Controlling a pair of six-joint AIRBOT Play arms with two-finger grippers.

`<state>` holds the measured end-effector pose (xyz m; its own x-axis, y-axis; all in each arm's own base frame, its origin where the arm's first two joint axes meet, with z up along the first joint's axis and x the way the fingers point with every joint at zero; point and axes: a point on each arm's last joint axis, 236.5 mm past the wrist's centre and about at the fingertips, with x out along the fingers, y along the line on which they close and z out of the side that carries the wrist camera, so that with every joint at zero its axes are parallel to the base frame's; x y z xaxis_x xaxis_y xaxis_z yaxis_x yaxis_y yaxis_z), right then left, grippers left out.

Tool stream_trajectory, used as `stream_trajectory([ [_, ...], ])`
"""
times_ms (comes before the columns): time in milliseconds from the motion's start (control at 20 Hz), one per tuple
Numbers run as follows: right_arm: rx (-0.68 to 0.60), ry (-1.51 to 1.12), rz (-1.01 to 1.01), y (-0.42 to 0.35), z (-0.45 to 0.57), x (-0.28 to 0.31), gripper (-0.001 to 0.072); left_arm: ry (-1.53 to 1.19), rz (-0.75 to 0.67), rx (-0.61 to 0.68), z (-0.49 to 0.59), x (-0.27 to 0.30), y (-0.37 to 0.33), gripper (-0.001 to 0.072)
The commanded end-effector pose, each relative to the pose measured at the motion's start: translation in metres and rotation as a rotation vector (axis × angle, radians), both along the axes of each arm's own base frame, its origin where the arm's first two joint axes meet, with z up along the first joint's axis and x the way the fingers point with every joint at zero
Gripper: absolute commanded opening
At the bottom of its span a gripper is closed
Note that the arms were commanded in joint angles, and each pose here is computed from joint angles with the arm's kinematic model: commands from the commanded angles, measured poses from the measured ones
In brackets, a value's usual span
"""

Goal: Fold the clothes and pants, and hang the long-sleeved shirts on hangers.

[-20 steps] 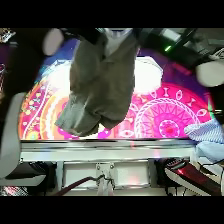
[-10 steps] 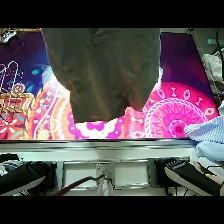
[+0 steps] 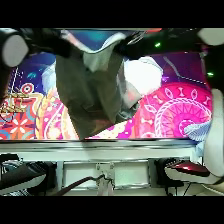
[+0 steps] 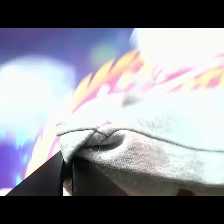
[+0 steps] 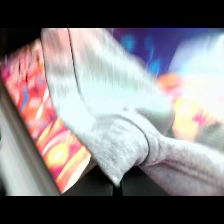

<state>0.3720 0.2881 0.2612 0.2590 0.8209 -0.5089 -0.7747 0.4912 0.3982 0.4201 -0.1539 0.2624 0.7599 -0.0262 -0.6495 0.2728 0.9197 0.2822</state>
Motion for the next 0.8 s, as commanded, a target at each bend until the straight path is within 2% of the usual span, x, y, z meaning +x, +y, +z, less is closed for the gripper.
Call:
stream_trajectory([
  [0, -0.138, 0.248, 0.058, 0.014, -0.073, -0.014, 0.0042, 0.126, 0.099, 0.050, -0.049, 0.007, 0.034, 0.0023],
  [250, -0.322, 0.329, 0.108, 0.039, -0.134, -0.033, 0.0038, 0.116, 0.193, 0.028, -0.067, 0.034, 0.070, 0.0023],
  [350, -0.330, 0.334, 0.092, 0.046, -0.142, -0.030, 0.0041, 0.157, 0.227, 0.038, -0.081, 0.037, 0.082, 0.0023],
  [450, -0.285, 0.311, 0.037, 0.054, -0.137, -0.016, 0.0042, 0.215, 0.227, 0.016, -0.095, 0.032, 0.078, 0.0043],
  [500, -0.251, 0.294, -0.002, 0.059, -0.132, -0.006, 0.0041, 0.235, 0.211, -0.015, -0.099, 0.030, 0.069, 0.0175],
  [550, -0.212, 0.272, -0.042, 0.063, -0.127, 0.006, 0.0041, 0.251, 0.194, -0.047, -0.101, 0.028, 0.060, 0.0346],
  [600, -0.174, 0.249, -0.081, 0.067, -0.121, 0.017, 0.0041, 0.275, 0.171, -0.088, -0.104, 0.024, 0.048, 0.0457],
  [650, -0.138, 0.219, -0.117, 0.070, -0.114, 0.029, 0.0041, 0.301, 0.160, -0.114, -0.107, 0.019, 0.042, 0.0504],
  [750, -0.091, 0.175, -0.157, 0.074, -0.104, 0.044, 0.0041, 0.357, 0.175, -0.095, -0.114, 0.007, 0.046, 0.0513],
])
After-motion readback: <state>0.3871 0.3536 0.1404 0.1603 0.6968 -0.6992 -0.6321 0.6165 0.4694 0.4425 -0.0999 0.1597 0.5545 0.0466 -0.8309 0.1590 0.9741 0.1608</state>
